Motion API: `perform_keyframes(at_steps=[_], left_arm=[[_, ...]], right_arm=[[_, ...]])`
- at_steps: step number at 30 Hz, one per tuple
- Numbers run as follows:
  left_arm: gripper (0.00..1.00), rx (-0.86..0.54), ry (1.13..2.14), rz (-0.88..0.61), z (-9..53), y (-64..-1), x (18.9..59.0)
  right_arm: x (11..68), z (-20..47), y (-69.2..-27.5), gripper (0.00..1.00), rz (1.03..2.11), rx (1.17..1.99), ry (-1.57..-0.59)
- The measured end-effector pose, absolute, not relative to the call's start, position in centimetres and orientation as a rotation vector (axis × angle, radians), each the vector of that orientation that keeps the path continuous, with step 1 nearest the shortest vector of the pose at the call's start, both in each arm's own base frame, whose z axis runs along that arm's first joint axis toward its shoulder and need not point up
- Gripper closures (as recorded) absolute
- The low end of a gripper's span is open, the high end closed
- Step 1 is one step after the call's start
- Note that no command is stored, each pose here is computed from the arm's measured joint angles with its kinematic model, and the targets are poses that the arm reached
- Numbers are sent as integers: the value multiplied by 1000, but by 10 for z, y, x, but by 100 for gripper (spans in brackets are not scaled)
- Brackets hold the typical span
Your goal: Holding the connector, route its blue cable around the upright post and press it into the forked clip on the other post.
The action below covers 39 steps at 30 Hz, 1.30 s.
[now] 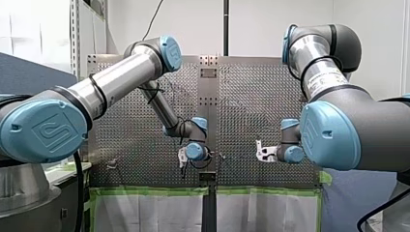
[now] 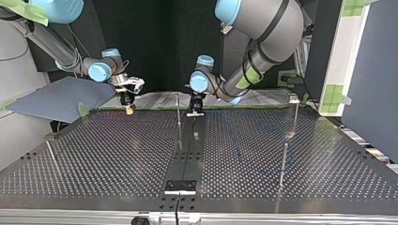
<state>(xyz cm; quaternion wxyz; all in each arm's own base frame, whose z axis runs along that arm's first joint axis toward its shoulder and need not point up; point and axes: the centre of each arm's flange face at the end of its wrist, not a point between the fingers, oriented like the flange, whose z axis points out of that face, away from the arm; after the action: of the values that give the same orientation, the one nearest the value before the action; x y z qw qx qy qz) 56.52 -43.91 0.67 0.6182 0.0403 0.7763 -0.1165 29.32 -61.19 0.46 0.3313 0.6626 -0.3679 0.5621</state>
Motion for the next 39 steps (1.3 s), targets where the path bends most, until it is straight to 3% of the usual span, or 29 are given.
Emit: perform_keyframes(at_steps=[7, 9, 11, 12, 14, 15, 17, 25, 39], left_arm=[[100, 97, 1789, -265, 7, -439, 565], [95, 99, 1789, -266, 7, -440, 565], [72, 103, 1789, -267, 7, -441, 564], [72, 106, 1788, -268, 7, -441, 564], [36, 119, 1788, -273, 7, -443, 563], [36, 125, 1789, -277, 7, -444, 563], [0, 138, 1789, -286, 7, -445, 562], [0, 171, 1821, -289, 4, -448, 556], [0, 374, 1933, -350, -1, -466, 508]], right_arm=[[293, 5, -613, 100, 1472, 1730, -961], [294, 5, -613, 100, 1472, 1731, -959], [294, 5, -612, 100, 1475, 1733, -956], [294, 5, -612, 100, 1477, 1735, -954], [295, 5, -612, 100, 1483, 1738, -949], [296, 5, -611, 100, 1486, 1740, -947], [297, 5, -611, 100, 1493, 1745, -942], [298, 6, -610, 100, 1504, 1753, -931], [297, 5, -610, 100, 1499, 1756, -931]])
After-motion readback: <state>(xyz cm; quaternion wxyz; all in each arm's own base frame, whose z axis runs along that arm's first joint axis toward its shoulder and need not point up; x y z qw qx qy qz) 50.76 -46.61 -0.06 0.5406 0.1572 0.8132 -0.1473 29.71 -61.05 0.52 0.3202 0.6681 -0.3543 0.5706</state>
